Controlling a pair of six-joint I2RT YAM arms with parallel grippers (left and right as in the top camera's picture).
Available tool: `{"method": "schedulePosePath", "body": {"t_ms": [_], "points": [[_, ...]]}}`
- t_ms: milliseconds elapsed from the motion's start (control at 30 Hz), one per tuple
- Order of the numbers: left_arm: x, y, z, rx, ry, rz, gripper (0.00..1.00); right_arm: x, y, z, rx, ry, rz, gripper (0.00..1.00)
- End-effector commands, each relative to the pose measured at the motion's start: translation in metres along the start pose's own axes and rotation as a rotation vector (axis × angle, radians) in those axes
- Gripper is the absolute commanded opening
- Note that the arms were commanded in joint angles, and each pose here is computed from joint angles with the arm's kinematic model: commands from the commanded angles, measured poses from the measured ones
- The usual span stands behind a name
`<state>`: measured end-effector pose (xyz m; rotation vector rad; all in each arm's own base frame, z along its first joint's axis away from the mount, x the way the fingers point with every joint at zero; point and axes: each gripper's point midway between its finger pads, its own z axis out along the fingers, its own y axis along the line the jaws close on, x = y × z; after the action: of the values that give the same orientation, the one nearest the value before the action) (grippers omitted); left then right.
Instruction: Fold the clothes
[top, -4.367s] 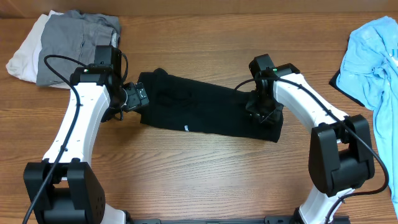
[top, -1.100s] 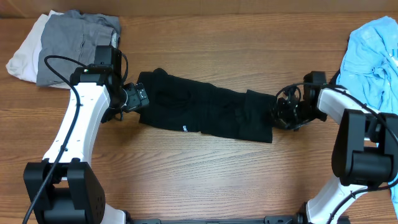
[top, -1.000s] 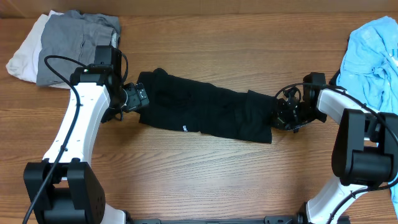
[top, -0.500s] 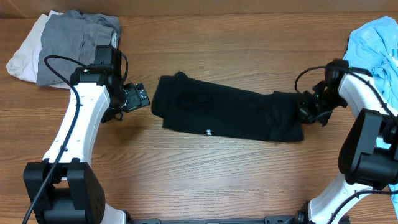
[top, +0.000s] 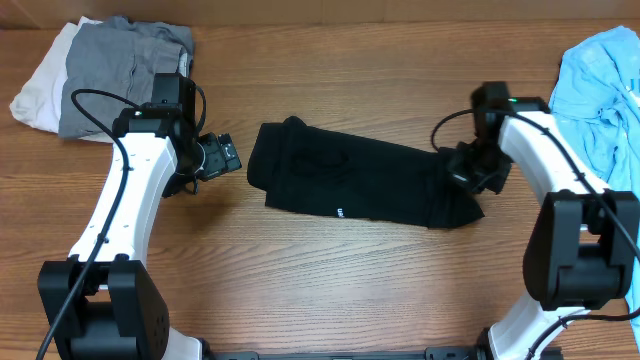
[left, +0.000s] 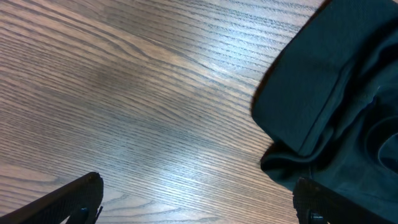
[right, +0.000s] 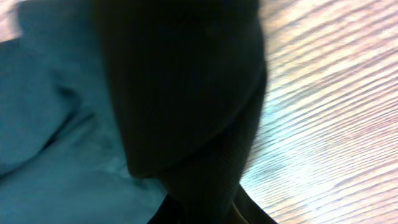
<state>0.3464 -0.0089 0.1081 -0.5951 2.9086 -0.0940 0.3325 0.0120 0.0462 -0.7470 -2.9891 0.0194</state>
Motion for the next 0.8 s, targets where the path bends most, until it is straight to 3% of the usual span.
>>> {"method": "schedulePosePath", "body": {"t_ms": [0, 333, 433, 567, 600, 667, 767], "points": [[0.000, -0.003, 0.001, 0.003, 0.002, 0.001, 1.00, -0.007, 0.019, -0.020, -0.004, -0.092, -0.001, 0.04], [0.000, -0.003, 0.001, 0.004, -0.001, 0.001, 1.00, 0.023, 0.079, -0.020, -0.063, -0.118, -0.065, 0.04], [0.000, -0.003, 0.001, 0.004, -0.001, 0.001, 1.00, 0.030, 0.095, -0.021, -0.080, -0.134, -0.098, 0.11], [0.000, -0.003, 0.001, 0.004, 0.000, 0.001, 1.00, 0.039, 0.108, -0.021, -0.092, -0.141, -0.102, 0.25], [0.000, -0.003, 0.001, 0.004, 0.000, 0.001, 1.00, 0.041, 0.111, -0.021, -0.098, -0.141, -0.110, 0.33], [0.000, -0.003, 0.001, 0.004, 0.000, 0.001, 1.00, 0.043, 0.114, -0.021, -0.104, -0.141, -0.120, 0.58], [0.000, -0.004, 0.001, 0.004, -0.001, 0.001, 1.00, 0.045, 0.115, -0.021, -0.103, -0.140, -0.124, 0.73]]}}
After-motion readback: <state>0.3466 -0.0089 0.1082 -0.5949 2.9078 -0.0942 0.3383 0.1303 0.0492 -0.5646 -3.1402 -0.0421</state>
